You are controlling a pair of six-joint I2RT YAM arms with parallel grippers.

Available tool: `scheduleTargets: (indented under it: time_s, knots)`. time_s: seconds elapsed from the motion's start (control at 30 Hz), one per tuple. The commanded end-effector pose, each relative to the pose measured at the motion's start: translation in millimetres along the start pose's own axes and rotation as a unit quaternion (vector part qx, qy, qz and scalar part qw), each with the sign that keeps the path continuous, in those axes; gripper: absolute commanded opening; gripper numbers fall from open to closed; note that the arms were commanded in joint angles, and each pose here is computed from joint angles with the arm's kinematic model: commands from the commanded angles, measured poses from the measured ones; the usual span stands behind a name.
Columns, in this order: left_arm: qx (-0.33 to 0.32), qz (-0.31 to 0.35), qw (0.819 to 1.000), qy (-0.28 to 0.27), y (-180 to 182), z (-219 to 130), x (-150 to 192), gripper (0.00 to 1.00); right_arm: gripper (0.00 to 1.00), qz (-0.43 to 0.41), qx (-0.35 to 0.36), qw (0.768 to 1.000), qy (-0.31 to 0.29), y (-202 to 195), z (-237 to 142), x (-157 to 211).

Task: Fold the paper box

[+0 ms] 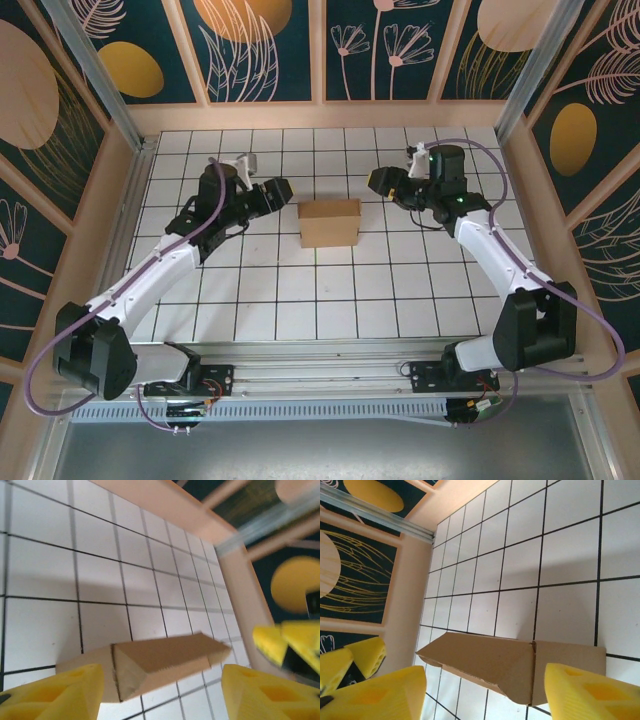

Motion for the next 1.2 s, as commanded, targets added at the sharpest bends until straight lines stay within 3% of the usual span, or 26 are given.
scheduleTargets:
  time_s: [0.0, 0.23, 0.37, 0.53, 0.67, 0.97, 1.17]
  knots:
    - [-0.085, -0.146, 0.985, -0.019, 22.3, 12.2, 6.6, 0.67, 0.68, 0.068, 0.003, 0.998, 0.012, -0.7, 8.0, -5.2]
    - [-0.003, -0.180, 0.979, 0.094, 27.8, 56.1, 37.8, 0.71, 0.67, 0.063, 0.049, 0.994, 0.070, -18.5, 33.7, 8.4]
    - [0.033, -0.169, 0.978, 0.118, 25.6, 65.9, 47.2, 0.64, 0.56, 0.052, 0.073, 0.992, 0.094, -26.1, 46.4, 19.7]
    - [0.011, -0.152, 0.982, 0.116, 29.6, 64.0, 48.7, 0.45, 0.45, 0.060, 0.095, 0.990, 0.089, -46.0, 50.8, 27.8]
    - [-0.011, -0.158, 0.977, 0.141, 42.8, 65.4, 69.7, 0.32, 0.40, 0.060, 0.111, 0.989, 0.082, -59.5, 52.6, 33.5]
    - [-0.055, -0.147, 0.973, 0.167, 60.2, 62.2, 93.5, 0.14, 0.29, 0.038, 0.148, 0.986, 0.061, -84.9, 52.9, 48.3]
    - [-0.060, -0.109, 0.976, 0.181, 65.6, 57.7, 105.0, 0.15, 0.26, 0.006, 0.180, 0.983, 0.047, -100.2, 52.4, 59.9]
Point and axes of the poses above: each hand's point on the last joint's axis, 136 mm out from that joint toward the fingers, its own z axis out along the fingers, its own y axis along the line the jaws close on, x = y × z, the point moved 9 cm from there along -z, back along the fingers, and after that the axes turned 15 degrees about z, right-handed, at the moved point
